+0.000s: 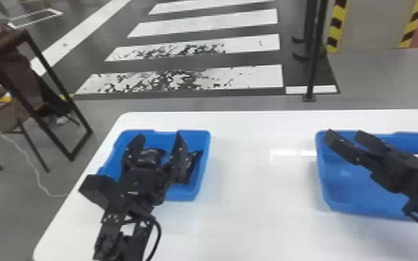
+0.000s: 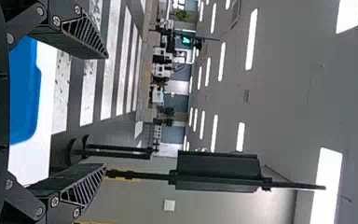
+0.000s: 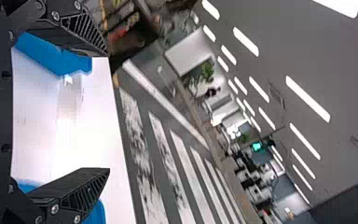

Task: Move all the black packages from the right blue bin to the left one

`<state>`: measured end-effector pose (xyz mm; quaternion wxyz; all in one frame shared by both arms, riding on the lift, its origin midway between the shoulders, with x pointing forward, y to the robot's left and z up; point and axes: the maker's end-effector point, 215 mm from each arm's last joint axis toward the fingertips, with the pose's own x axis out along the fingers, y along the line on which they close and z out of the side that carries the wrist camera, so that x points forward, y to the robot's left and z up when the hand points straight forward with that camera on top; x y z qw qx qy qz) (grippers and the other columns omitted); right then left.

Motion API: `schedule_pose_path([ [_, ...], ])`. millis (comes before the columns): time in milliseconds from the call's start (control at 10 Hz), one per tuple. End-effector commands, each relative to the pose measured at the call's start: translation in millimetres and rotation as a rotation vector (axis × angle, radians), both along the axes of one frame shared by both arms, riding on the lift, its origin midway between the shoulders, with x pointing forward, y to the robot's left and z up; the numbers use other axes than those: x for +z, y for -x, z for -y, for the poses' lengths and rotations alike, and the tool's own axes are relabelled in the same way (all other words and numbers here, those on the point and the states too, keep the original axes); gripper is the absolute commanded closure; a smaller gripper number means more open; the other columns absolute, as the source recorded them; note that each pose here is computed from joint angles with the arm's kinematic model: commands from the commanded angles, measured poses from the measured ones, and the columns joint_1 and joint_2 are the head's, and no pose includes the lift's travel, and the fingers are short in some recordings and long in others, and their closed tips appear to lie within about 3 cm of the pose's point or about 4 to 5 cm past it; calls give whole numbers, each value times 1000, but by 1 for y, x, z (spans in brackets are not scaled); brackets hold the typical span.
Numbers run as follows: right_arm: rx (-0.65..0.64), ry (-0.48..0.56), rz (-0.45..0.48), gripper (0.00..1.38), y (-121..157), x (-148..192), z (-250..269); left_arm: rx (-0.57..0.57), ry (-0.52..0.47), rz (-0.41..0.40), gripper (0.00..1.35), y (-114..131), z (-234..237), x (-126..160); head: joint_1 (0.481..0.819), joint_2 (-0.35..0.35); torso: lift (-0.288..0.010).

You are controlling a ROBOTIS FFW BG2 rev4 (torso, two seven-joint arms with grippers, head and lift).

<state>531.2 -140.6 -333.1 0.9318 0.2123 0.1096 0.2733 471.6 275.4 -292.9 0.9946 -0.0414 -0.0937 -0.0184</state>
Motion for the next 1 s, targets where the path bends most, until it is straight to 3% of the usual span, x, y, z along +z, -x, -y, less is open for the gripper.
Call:
schedule_pose_path([
  [0,-159,260,-9,167,-5,-12,72,-57,78,15,217,29,27,18,695,184,-140],
  [200,-282,437,-123,167,-7,-44,129,-111,112,1,223,41,49,23,695,36,-140],
  [400,-385,546,-232,165,-14,-69,165,-131,124,-3,223,40,55,23,695,-62,-140],
  [700,-408,596,-376,160,-26,-114,187,-145,124,-16,223,41,60,18,695,-116,-140],
  [900,-392,592,-419,156,-36,-128,185,-144,125,-25,223,41,58,15,695,-125,-140],
])
